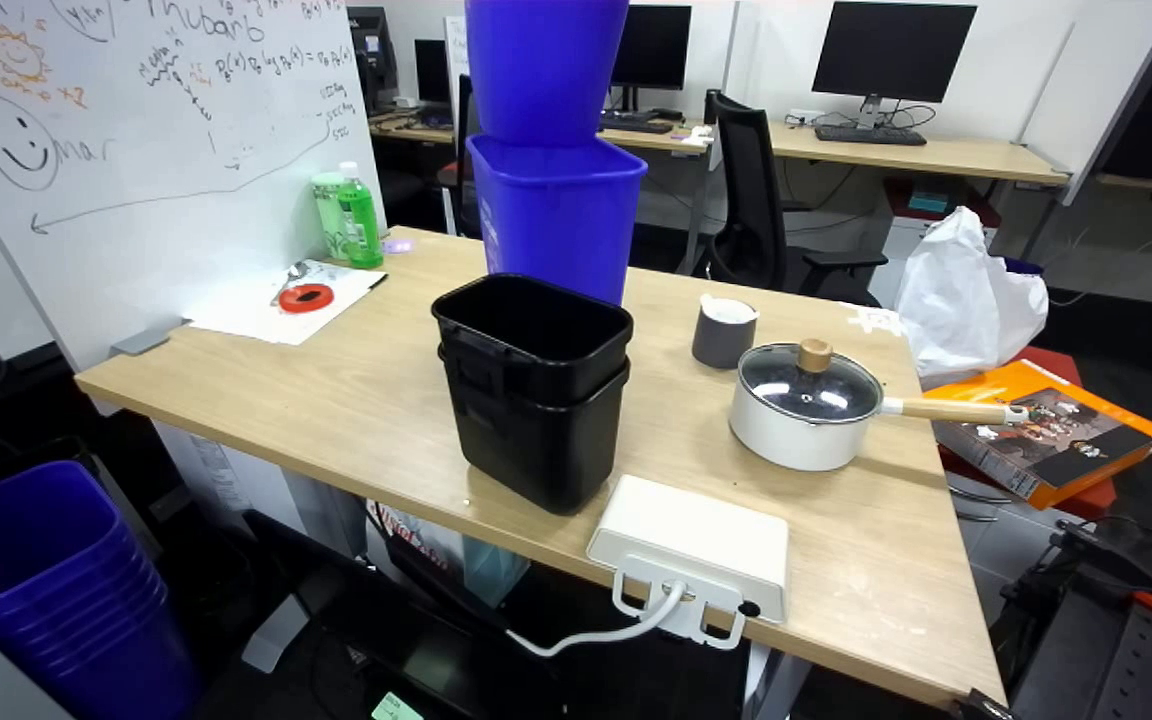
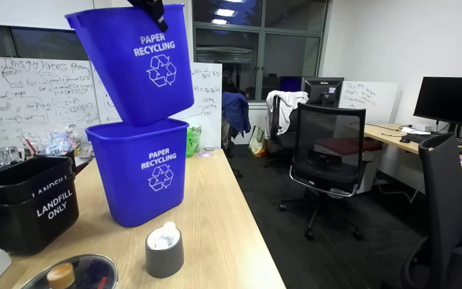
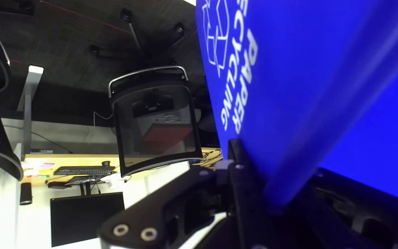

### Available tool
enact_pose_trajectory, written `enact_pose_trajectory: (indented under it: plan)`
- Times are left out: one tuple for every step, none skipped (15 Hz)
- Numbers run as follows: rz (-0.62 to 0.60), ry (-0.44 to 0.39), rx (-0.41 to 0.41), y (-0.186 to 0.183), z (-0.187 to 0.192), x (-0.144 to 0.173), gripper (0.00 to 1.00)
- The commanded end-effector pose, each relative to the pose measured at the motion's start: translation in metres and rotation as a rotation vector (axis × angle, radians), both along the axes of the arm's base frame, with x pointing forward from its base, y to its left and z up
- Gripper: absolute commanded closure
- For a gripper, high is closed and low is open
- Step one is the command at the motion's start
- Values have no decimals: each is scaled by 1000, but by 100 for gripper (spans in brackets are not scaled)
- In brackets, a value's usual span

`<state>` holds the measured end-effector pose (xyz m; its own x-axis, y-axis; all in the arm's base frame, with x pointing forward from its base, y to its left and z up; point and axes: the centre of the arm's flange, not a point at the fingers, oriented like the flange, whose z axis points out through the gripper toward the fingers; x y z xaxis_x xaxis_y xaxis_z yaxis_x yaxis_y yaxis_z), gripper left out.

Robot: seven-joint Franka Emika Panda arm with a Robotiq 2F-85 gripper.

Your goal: Unstack the blue bins

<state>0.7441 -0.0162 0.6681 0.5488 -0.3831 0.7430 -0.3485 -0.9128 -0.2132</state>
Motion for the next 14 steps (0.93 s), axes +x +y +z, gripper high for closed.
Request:
enact_pose_trajectory:
  plan:
    - [-17,-16,12,-18,32,29,99]
    - [-24,-11,10,-23,37,30,99]
    - [-24,-1,2,-28,42,31,99]
    - [-24,-4,-16,-33,49,33,99]
    - [-26,-8,-29,-36,54,34,99]
    - [-29,-25,-52,-40,62,35,99]
    - [-33,-39,-75,-44,67,36,99]
    - [-41,-59,-109,-49,74,36,99]
    - [-47,-75,-139,-54,78,35,99]
    - [-53,-92,-177,-60,83,34,99]
    - [-75,-102,-218,-69,87,31,99]
    - [-112,-110,-255,-80,92,27,99]
    - [-145,-115,-291,-88,97,22,99]
    - [-187,-111,-325,-98,101,14,99]
